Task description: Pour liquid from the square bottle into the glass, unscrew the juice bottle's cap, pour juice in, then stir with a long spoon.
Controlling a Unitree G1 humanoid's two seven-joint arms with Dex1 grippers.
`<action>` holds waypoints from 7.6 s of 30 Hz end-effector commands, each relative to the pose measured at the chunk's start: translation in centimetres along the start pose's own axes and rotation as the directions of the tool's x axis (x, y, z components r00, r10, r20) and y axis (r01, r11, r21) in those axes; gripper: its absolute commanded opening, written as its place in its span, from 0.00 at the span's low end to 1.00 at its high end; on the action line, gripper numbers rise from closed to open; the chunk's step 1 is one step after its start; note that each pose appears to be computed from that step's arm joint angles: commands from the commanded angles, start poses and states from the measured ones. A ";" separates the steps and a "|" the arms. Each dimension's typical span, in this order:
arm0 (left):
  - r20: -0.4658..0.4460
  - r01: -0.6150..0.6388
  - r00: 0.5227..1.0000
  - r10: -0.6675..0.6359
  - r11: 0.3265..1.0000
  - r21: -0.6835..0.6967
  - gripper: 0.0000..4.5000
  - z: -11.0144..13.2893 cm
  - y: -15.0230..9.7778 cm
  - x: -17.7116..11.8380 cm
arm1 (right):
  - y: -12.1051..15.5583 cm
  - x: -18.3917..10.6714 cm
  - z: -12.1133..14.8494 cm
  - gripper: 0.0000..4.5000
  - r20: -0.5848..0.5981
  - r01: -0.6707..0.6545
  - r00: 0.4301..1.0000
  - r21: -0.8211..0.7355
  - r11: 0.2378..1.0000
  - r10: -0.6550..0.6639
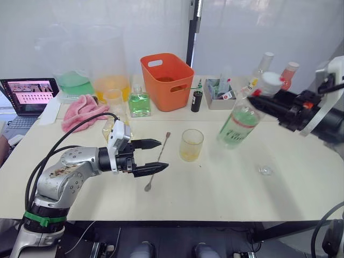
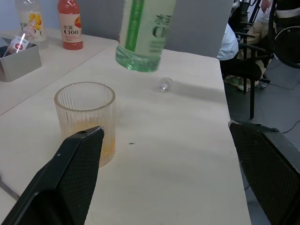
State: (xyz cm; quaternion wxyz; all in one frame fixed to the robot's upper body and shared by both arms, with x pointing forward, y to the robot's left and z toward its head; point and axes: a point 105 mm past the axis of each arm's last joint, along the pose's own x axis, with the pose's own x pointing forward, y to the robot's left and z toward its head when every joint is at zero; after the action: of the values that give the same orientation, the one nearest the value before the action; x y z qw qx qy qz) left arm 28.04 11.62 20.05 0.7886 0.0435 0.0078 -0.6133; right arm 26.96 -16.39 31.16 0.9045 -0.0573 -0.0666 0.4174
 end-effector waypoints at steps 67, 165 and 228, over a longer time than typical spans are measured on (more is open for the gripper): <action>-0.030 0.133 0.991 -0.131 0.988 0.074 1.00 1.3 -1.6 0.0 | 4.4 6.5 -8.8 1.00 -0.199 -0.683 0.726 -0.095 0.724 0.658; -0.020 0.035 0.999 -0.031 0.978 0.204 1.00 2.0 -1.8 -2.1 | 5.5 6.8 -7.5 0.28 -0.120 -0.769 0.639 -0.062 0.636 0.760; 0.034 0.238 0.969 -0.243 0.965 0.108 1.00 2.6 -1.7 3.7 | 6.8 0.5 -5.8 1.00 -0.139 -0.389 0.911 0.028 0.921 0.389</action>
State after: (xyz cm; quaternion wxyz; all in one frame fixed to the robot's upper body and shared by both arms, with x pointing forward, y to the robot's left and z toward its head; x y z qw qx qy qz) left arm 27.25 7.78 21.63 0.7107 0.0604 -0.0251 -0.7004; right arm 24.07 -11.98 23.12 0.8068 -0.0898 0.0307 0.5831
